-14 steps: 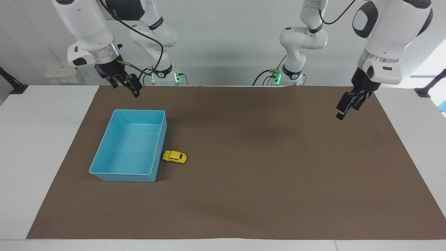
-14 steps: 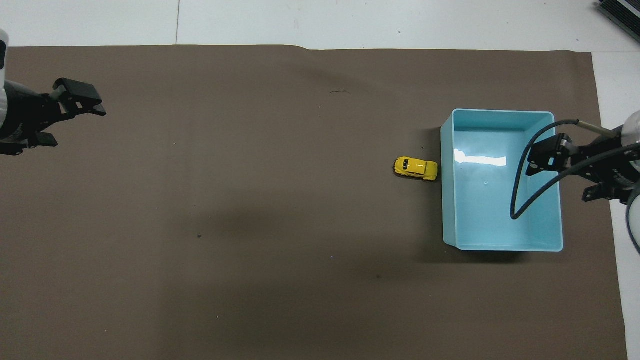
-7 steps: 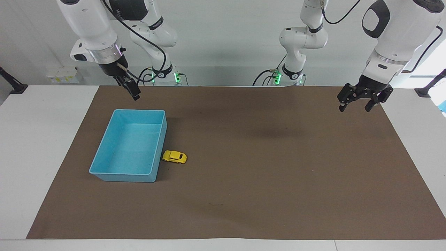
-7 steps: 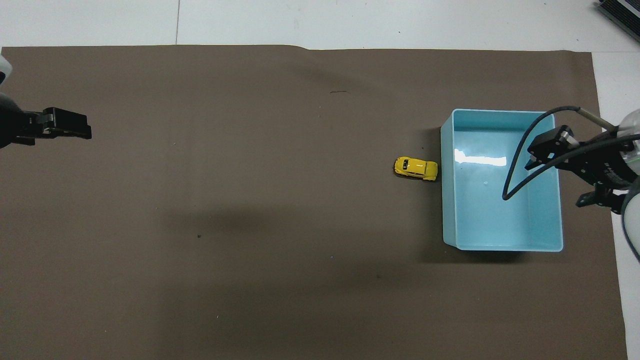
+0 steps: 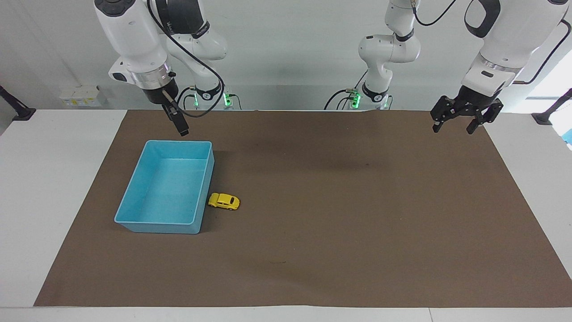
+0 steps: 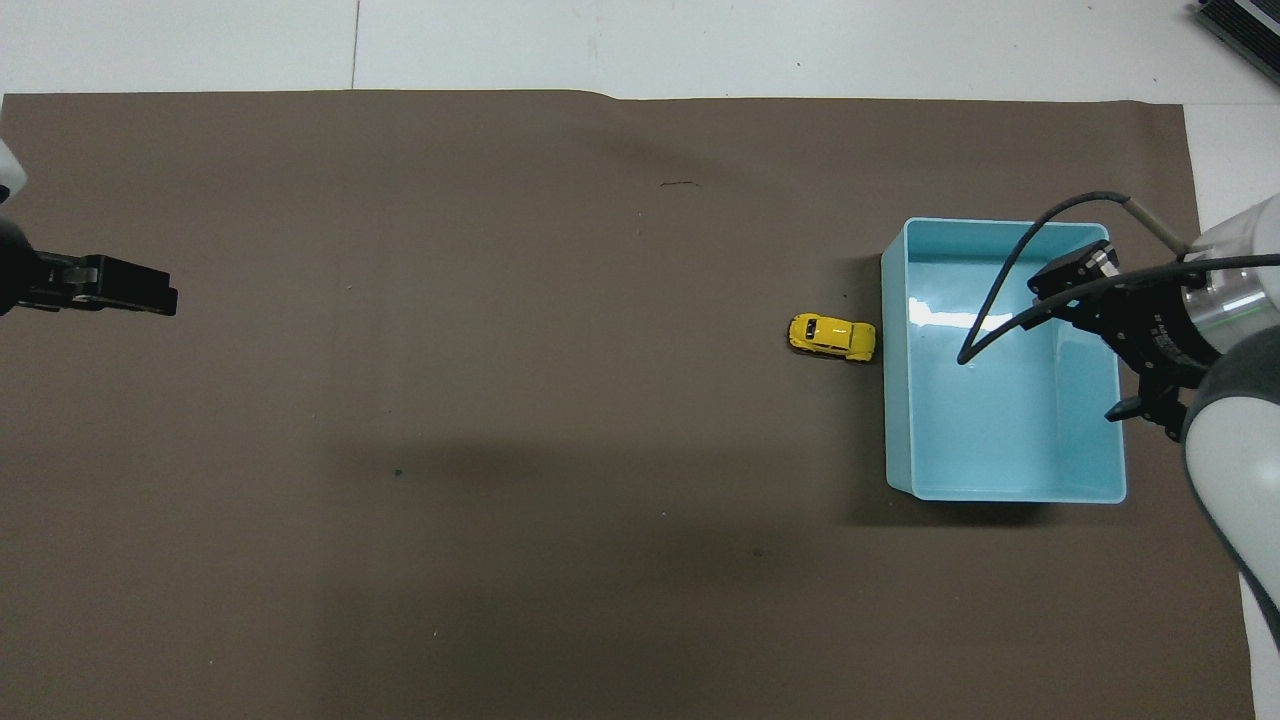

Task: Wind up and store yellow beetle car
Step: 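Retract the left gripper while the right gripper reaches toward the car, then grasp the yellow car beside the bin with the right gripper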

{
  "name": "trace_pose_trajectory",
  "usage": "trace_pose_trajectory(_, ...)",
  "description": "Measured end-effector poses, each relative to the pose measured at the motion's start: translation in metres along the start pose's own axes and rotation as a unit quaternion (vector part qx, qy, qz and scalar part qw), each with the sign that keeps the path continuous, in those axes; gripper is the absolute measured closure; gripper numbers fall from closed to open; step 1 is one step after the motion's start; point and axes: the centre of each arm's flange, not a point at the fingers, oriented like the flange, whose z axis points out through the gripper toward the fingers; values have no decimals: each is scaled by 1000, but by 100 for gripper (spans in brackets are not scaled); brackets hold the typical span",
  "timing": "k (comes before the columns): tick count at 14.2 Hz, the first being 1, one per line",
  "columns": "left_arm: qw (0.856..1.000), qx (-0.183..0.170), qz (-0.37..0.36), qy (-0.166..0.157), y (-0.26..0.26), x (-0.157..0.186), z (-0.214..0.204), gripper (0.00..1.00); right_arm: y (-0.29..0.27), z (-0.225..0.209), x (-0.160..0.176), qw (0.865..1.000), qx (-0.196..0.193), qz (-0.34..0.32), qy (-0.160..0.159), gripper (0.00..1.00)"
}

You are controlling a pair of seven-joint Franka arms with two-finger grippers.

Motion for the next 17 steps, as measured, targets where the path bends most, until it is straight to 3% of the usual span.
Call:
trace_pose_trajectory(10,1000,-1,4,-2,5,-11,-15,0,-68,92,-13,988,11,156,-12,0)
trace_pose_trajectory(17,1000,-2,4,-5,5,-27,-33,0,-88,129,-20,967,38,251,-20,0)
